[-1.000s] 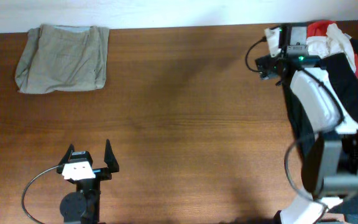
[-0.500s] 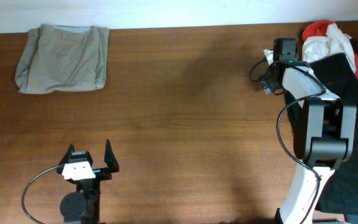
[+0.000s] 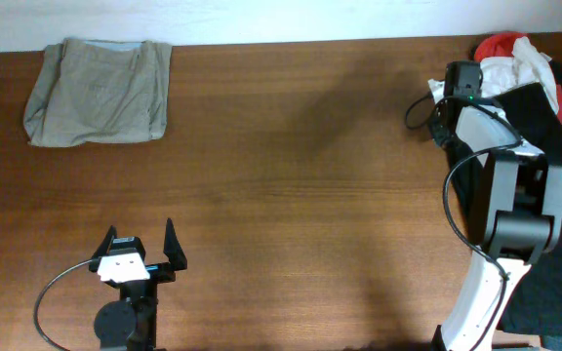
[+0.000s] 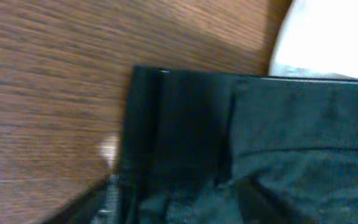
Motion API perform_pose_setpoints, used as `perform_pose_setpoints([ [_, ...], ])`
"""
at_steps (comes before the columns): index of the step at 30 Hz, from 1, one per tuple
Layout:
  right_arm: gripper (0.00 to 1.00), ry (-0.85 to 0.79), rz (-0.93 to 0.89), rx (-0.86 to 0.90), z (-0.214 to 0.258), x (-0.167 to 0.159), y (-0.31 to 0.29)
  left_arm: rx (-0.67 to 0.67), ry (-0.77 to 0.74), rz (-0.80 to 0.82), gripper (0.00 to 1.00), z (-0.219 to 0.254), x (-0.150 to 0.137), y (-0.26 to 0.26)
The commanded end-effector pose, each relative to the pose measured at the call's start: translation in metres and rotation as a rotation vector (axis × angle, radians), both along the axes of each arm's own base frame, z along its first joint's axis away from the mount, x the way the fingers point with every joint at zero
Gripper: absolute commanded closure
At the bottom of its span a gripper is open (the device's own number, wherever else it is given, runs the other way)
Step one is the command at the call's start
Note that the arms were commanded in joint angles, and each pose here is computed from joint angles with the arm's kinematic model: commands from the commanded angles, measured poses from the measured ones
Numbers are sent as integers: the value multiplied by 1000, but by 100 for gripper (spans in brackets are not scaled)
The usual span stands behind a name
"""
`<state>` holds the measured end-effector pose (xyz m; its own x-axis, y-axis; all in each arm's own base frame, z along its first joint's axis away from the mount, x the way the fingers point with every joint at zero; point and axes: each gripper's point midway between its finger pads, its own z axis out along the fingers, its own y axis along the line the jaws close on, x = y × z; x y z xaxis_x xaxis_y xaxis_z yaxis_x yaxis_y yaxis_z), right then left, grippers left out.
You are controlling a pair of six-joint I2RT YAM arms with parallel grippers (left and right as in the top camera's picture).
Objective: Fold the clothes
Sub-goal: 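Reach the right gripper to the pile and grasp the black trousers, then pull the black trousers left and lay them flat mid-table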
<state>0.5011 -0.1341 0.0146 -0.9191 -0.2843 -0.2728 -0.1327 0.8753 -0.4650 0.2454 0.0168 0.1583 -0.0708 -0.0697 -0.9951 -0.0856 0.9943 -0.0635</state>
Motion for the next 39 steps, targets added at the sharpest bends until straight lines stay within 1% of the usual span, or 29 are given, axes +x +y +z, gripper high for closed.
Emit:
perform_pose_setpoints([
  [1,75,2,-40,43,-16,0,4,16,2,4,1,-1,0,1],
  [2,90,-5,-56,46,-15,0,4,16,2,4,1,-1,0,1],
  [3,96,-10,-67,49,-15,0,4,16,2,4,1,-1,0,1],
  [7,96,-76,-133,71,2,5,2,16,2,4,1,-1,0,1],
  [9,96,-169,-193,76,37,10,-1,16,2,3,1,-1,0,1],
  [11,96,-227,-208,58,65,12,-5,16,2,4,1,-1,0,1],
  [12,96,-285,-212,35,96,14,-7,16,2,4,1,-1,0,1],
  [14,96,-367,-201,20,142,12,-2,16,2,4,1,-1,0,1],
  [17,96,-468,-141,39,195,10,27,16,2,4,1,-1,0,1],
  [19,96,-539,-39,48,234,9,71,16,2,4,1,-1,0,1],
  [22,96,-598,107,93,265,5,140,16,1,4,1,-1,0,1],
  [24,96,-603,232,164,269,1,197,16,2,4,1,-1,0,1],
  [25,96,-590,315,216,267,-3,235,16,2,4,1,-1,0,1],
  [26,96,-570,391,274,261,-9,271,16,2,4,1,-1,0,1],
  [28,96,-539,464,387,250,-21,324,16,2,4,1,-1,0,1],
  [31,96,-425,608,589,220,-46,406,16,2,4,1,-1,0,1],
  [34,96,-234,661,786,171,-83,476,16,2,4,1,-2,0,1],
  [36,96,-129,662,860,142,-107,511,16,2,4,1,-1,0,1],
  [37,96,-87,679,896,133,-120,529,16,2,4,1,-1,0,1],
  [39,96,-52,725,928,131,-136,545,16,2,4,1,-1,0,1],
])
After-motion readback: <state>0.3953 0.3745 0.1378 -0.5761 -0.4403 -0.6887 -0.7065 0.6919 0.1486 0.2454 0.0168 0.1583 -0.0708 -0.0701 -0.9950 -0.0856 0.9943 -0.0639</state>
